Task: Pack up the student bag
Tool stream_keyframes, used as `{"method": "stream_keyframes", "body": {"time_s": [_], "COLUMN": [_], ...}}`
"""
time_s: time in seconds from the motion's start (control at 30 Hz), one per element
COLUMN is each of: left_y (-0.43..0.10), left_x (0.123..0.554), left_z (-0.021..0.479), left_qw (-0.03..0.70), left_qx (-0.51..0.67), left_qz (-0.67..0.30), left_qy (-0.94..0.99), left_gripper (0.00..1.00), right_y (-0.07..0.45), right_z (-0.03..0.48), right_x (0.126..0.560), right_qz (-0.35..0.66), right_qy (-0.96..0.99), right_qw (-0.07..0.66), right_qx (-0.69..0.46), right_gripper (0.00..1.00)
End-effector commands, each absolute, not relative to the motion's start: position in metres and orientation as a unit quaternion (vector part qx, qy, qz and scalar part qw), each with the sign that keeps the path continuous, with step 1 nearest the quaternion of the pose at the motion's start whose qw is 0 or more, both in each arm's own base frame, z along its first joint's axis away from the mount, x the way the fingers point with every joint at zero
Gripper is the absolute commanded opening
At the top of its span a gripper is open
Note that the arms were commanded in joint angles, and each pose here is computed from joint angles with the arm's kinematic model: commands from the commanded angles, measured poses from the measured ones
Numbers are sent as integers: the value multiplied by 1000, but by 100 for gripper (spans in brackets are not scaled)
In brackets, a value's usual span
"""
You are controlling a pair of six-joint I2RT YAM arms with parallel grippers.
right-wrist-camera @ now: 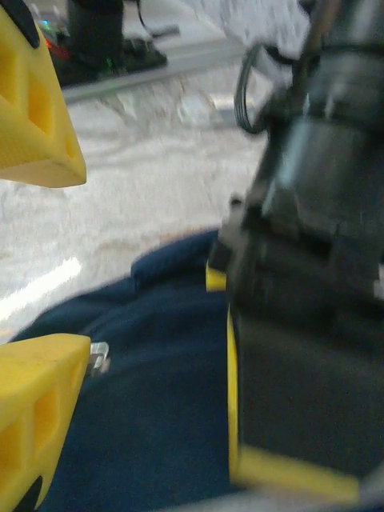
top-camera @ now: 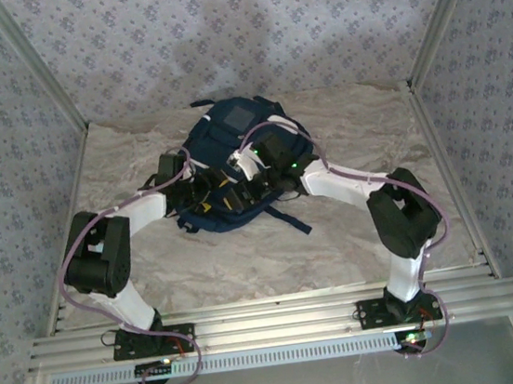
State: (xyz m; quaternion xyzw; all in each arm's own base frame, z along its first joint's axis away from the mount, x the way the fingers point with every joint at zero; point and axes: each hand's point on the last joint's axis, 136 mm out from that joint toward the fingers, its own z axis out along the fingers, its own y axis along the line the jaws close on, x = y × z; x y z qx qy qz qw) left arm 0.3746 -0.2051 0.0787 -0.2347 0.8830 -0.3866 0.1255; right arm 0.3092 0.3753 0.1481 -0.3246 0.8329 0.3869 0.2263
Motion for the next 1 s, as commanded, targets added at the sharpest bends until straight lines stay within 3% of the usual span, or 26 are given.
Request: {"method": "stream_keyframes", "body": {"time_s": [0.0,0.27,0.47,0.7,0.8,0.9,0.97], "left_y": [-217,-174,-135,-134,-134,-134,-138], "left_x": [372,367,368,365,362,359,356], "left_z": [120,150,122,85,73,62,55], "left_qw": [137,199,203,172,164,155,145], "left_qx": [-200,-195,-234,-236,-240,-243,-245], "left_qz": [-413,-343,-297,-277,-276,-274,-278], "left_qy": [878,897,903,915,916,917,918], "left_gripper": [81,83,83,82,82,82,82], "right_y": [347,353,366,377,374,369,362], "right_z": [131,112,98,86,83,84,86], "right_x": [319,312,309,319,321,321,321], "right_qz": [276,233,228,192,178,177,182], "right_qy": [880,895,904,914,918,919,921], "right_qw": [246,235,230,241,243,244,239], "right_qx": [-298,-301,-278,-265,-259,-254,-249], "right_gripper": [53,51,48,47,38,16,9]}}
